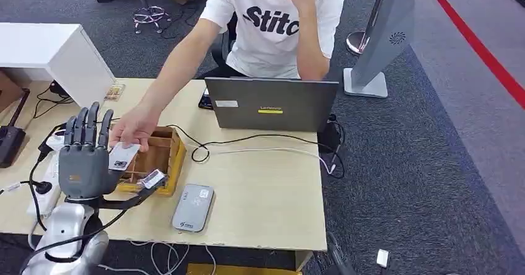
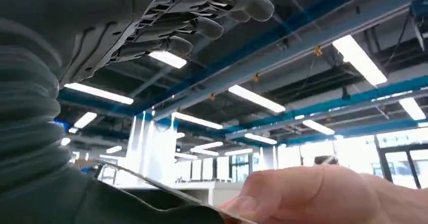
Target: Pass the card to the sensor for recognition and then transmit it.
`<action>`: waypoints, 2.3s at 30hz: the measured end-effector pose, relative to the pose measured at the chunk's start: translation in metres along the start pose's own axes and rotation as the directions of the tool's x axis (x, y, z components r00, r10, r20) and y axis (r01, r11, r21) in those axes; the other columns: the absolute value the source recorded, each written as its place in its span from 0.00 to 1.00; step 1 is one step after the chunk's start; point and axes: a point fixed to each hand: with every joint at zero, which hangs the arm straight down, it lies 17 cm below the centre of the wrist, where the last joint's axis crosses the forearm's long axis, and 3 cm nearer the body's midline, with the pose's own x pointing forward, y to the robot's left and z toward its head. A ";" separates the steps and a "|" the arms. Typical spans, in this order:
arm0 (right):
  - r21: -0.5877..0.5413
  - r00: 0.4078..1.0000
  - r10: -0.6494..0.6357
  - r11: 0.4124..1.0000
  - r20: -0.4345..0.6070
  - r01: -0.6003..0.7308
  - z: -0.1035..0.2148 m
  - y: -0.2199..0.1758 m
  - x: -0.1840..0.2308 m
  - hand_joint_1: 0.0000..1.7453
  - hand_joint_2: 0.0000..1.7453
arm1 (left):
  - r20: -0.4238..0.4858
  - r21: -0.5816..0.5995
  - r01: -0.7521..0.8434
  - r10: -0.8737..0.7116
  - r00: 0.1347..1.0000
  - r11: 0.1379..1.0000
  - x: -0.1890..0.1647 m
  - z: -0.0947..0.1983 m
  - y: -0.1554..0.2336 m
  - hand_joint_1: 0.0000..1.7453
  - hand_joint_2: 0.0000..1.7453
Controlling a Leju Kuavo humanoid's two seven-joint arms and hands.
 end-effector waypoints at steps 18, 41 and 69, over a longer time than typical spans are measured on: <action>0.005 1.000 0.011 1.000 -0.022 -0.011 -0.007 0.006 -0.003 0.00 1.00 | 0.072 0.086 0.182 -0.188 0.980 0.980 -0.009 -0.008 -0.006 1.00 1.00; -0.014 0.998 -0.035 0.999 0.052 0.036 -0.005 0.001 0.009 0.00 1.00 | 0.297 -0.056 -0.088 0.100 0.950 0.995 0.137 0.100 -0.029 1.00 1.00; -0.006 0.999 -0.028 1.000 0.033 0.029 -0.005 0.004 0.004 0.00 1.00 | 0.264 -0.386 -0.059 0.171 0.949 0.921 0.154 0.160 -0.122 1.00 1.00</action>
